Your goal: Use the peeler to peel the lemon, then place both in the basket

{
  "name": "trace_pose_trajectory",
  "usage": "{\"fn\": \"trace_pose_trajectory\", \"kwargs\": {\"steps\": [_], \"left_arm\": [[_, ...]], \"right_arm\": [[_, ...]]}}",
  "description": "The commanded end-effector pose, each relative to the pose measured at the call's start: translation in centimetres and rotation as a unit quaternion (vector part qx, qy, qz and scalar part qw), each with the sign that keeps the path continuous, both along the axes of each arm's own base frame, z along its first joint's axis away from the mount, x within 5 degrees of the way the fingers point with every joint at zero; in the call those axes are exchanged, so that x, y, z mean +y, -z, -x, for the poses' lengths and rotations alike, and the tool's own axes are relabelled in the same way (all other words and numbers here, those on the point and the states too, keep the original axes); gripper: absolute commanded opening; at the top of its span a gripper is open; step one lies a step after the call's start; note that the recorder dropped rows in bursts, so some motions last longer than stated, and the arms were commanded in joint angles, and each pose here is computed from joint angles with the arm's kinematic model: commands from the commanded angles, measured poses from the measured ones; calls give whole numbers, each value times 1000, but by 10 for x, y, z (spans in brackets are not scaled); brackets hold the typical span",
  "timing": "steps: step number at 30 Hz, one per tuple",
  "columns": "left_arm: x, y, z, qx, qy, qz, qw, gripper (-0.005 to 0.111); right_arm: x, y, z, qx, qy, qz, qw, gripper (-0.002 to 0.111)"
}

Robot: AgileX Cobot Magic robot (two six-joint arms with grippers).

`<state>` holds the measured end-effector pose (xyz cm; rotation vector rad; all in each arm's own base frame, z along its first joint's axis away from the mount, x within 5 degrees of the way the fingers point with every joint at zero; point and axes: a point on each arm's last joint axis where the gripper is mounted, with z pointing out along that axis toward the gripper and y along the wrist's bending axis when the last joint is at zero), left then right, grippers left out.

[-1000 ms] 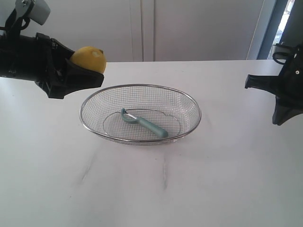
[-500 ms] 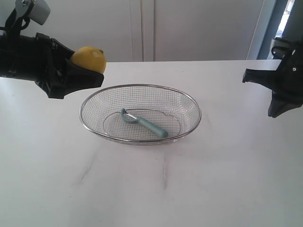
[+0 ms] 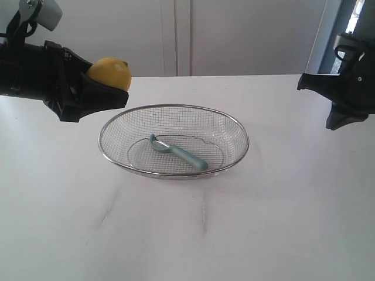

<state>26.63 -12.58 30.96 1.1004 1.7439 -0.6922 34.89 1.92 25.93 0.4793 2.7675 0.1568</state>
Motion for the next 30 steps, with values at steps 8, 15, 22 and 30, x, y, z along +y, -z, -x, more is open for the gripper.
{"fn": "trace_pose_trajectory", "kwargs": {"steps": [8, 15, 22, 30], "left_arm": [[1, -2, 0, 59, -39, 36, 997, 0], [5, -11, -4, 75, -61, -13, 995, 0], [16, -26, -11, 120, -104, -100, 982, 0], [6, -16, -23, 181, -124, -163, 962, 0]], "right_arm": [[-3, -4, 0, -9, 4, 3, 1000, 0], [-3, -4, 0, -9, 4, 3, 1000, 0], [-2, -4, 0, -9, 5, 1, 1000, 0], [-2, -4, 0, -10, 5, 1, 1000, 0]]}}
